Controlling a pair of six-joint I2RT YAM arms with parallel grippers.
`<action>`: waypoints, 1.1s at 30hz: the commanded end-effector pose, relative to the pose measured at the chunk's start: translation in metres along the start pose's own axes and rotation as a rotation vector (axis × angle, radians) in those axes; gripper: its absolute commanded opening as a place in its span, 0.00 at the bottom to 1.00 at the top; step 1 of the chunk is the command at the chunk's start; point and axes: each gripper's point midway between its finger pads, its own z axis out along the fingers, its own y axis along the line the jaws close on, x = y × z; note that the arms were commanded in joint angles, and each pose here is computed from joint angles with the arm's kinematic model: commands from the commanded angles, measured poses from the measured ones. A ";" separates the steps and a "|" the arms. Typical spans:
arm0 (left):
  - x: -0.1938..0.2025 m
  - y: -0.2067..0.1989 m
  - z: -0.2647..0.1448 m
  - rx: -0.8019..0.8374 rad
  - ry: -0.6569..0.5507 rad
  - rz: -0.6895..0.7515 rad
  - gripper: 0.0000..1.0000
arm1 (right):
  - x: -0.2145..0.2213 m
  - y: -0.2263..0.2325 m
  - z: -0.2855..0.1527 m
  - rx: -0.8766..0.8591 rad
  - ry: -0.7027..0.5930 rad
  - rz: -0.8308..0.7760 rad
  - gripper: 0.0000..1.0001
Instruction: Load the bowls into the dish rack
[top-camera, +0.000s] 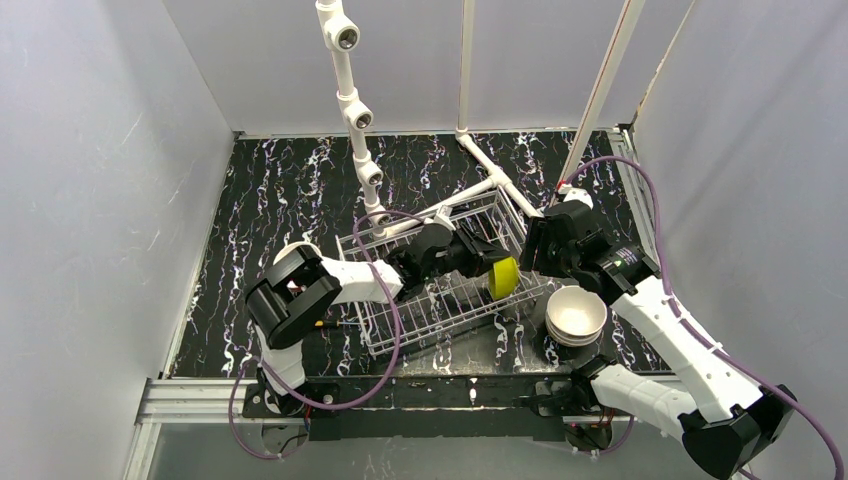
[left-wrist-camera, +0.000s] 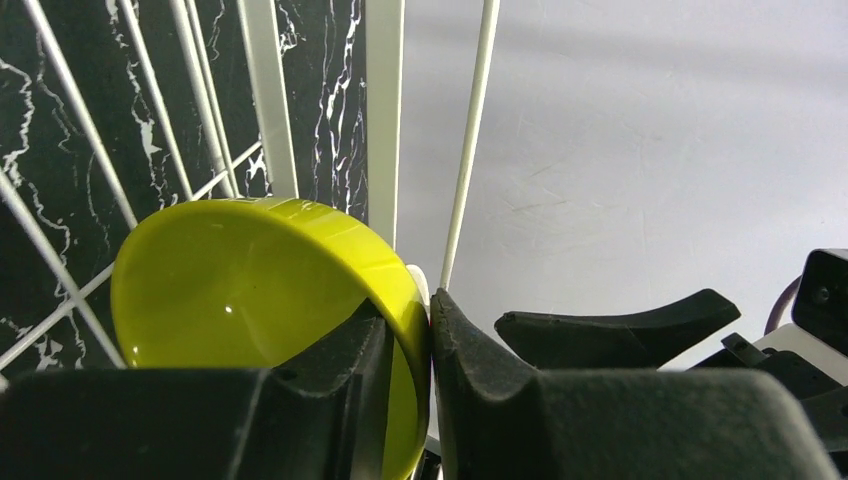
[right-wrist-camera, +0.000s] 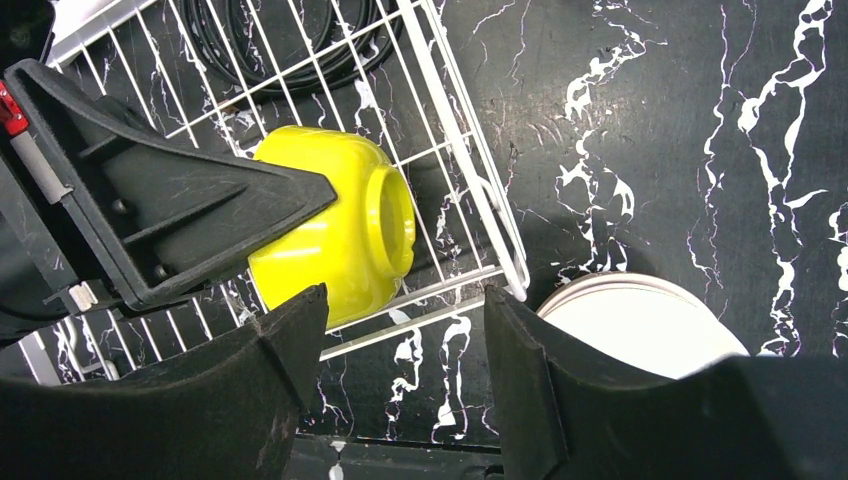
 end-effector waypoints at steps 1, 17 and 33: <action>-0.011 0.031 -0.013 -0.120 -0.059 0.014 0.20 | -0.019 0.011 -0.006 -0.044 -0.054 0.029 0.67; -0.024 0.044 -0.040 -0.198 -0.148 0.049 0.34 | -0.019 0.014 -0.006 -0.060 -0.053 0.035 0.68; -0.051 0.055 -0.108 -0.586 -0.249 0.255 0.80 | -0.023 0.016 -0.009 -0.070 -0.067 0.049 0.68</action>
